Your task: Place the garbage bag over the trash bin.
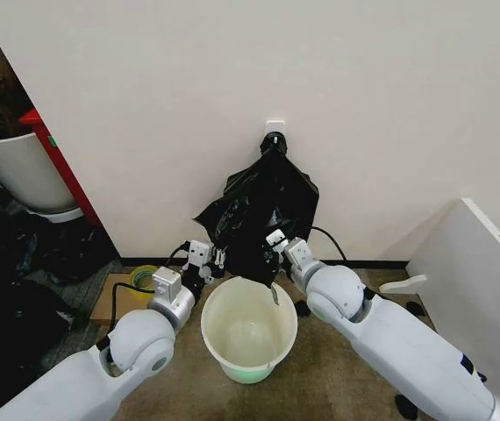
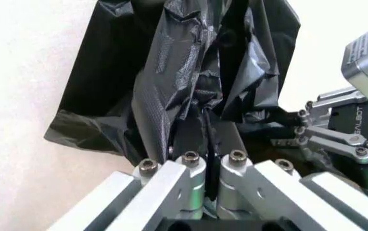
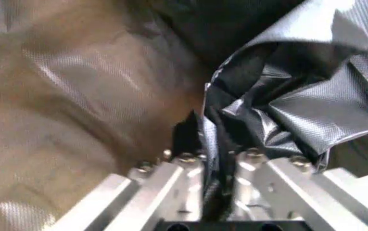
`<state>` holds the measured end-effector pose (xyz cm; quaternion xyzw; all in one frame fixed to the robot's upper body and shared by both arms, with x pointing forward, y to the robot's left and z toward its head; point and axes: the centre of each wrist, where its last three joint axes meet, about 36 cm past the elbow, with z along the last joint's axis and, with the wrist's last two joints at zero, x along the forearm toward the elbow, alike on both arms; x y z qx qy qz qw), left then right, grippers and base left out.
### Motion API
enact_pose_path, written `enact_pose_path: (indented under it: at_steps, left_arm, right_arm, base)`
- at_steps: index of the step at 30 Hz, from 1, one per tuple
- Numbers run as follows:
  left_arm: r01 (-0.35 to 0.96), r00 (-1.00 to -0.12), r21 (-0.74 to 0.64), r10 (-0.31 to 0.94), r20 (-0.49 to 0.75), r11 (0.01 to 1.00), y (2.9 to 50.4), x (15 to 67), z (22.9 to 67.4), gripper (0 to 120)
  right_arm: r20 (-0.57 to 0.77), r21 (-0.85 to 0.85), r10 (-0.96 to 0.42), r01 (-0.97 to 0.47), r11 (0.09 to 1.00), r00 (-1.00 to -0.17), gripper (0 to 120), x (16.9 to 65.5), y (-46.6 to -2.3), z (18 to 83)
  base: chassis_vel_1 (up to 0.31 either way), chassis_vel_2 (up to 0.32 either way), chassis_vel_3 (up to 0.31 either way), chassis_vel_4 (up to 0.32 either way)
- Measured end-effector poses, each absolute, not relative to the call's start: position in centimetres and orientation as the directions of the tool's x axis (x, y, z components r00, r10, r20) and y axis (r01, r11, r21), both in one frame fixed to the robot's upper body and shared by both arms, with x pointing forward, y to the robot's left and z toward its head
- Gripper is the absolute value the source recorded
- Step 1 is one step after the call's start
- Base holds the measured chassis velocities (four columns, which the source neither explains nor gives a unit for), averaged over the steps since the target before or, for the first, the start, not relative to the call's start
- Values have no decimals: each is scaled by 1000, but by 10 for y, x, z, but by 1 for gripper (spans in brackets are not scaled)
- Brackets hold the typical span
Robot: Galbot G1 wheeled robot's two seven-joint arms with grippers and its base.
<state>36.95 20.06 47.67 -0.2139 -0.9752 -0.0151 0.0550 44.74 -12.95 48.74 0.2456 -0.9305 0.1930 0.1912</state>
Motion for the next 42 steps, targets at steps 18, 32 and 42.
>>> enact_pose_path:
  at_steps: [18,32,42]
  left_arm:
    - [425,-902,-82,430,49,901,206,317,509,0]
    - [481,-865,-222,501,41,848,195,269,532,0]
    - [448,-854,-308,503,131,840,195,238,519,0]
  right_arm:
    - [-35,115,-539,-539,834,-842,0,346,-183,531]
    - [-104,384,-505,-503,774,-857,0,278,-181,536]
    - [-70,487,-502,-469,737,-862,0,256,-167,524]
  base:
    - [0,0,0,0]
    - [0,0,0,0]
    - [0,0,0,0]
